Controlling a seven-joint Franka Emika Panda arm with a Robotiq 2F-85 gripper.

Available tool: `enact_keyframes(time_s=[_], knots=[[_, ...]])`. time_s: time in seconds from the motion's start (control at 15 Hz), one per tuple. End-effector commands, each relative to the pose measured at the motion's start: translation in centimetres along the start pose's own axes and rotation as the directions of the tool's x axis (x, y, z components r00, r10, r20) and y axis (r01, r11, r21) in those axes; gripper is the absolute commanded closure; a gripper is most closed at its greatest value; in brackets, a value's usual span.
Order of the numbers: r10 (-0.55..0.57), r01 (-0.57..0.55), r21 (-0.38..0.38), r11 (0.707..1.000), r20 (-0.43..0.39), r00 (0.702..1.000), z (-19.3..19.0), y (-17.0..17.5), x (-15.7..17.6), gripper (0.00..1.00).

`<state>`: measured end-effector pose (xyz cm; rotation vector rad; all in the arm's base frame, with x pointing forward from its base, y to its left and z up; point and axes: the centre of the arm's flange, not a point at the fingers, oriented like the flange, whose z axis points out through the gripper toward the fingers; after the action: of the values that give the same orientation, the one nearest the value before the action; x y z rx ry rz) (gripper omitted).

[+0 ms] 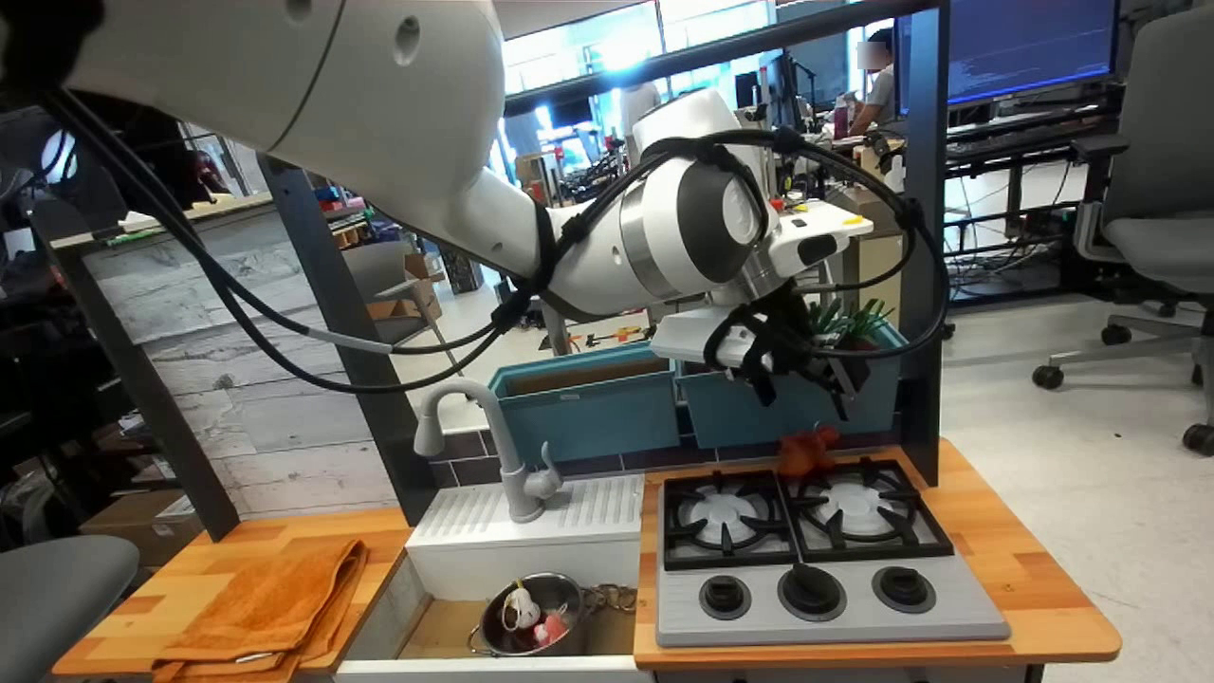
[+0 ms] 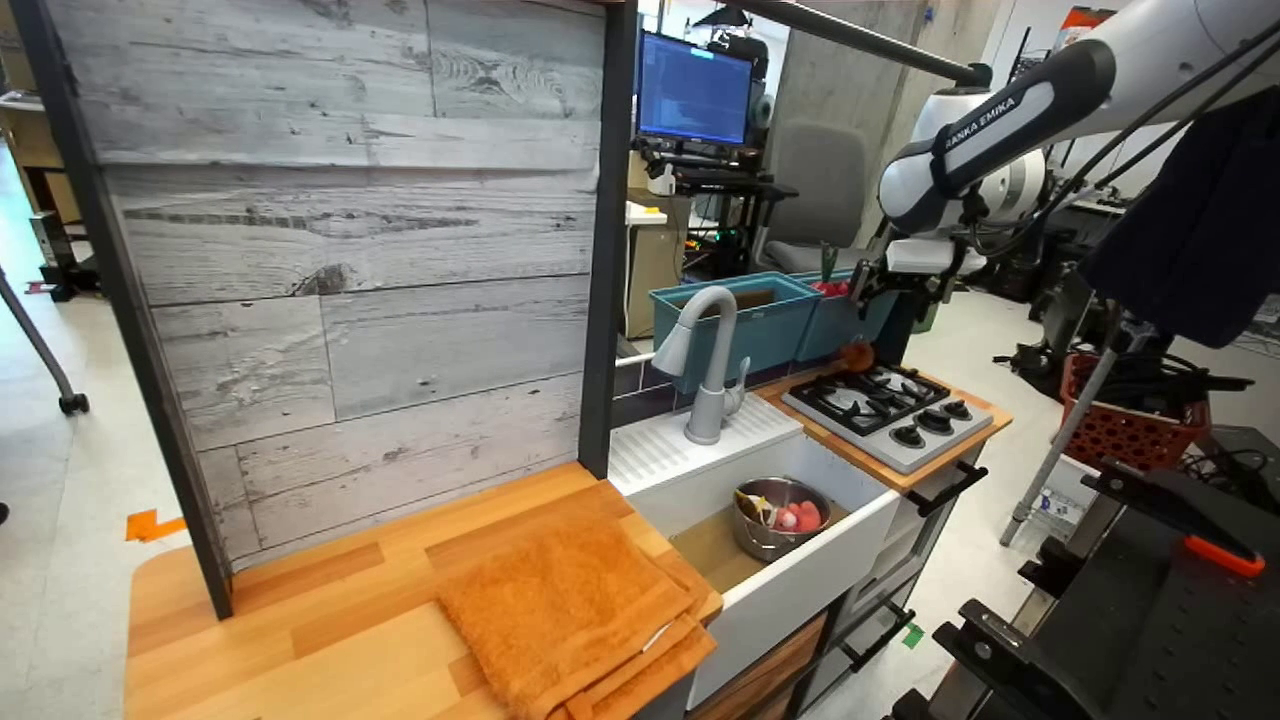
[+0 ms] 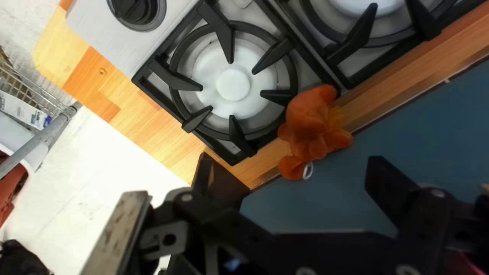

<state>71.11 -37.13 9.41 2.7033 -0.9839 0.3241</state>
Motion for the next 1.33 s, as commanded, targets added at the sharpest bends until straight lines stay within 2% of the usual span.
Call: enact_keyframes(time_s=[0.0,0.33,0.4,0.53,0.6,0.8,1.0,1.13,1.27], knots=[[0.000,0.000,-0.001,1.000,0.001,1.000,0.0,0.0,0.0,0.00],[0.000,0.000,-0.001,1.000,0.001,1.000,0.0,0.0,0.0,0.00],[0.015,-0.013,0.079,0.997,-0.025,1.000,-1.7,-0.6,0.1,0.00],[0.035,-0.033,0.109,0.994,-0.013,0.999,-4.2,-2.2,0.6,0.00],[0.015,-0.015,0.041,0.999,-0.010,1.000,-0.9,-0.8,0.4,0.00],[0.006,-0.003,0.064,0.998,-0.043,0.999,-1.0,-0.7,-1.3,0.00],[-0.014,0.015,0.004,1.000,-0.020,1.000,2.2,1.0,-3.2,0.00],[-0.002,0.002,-0.035,0.999,-0.003,1.000,3.6,2.0,-3.2,0.00],[-0.013,0.013,-0.046,0.999,-0.006,1.000,3.7,3.8,-3.9,0.00]])
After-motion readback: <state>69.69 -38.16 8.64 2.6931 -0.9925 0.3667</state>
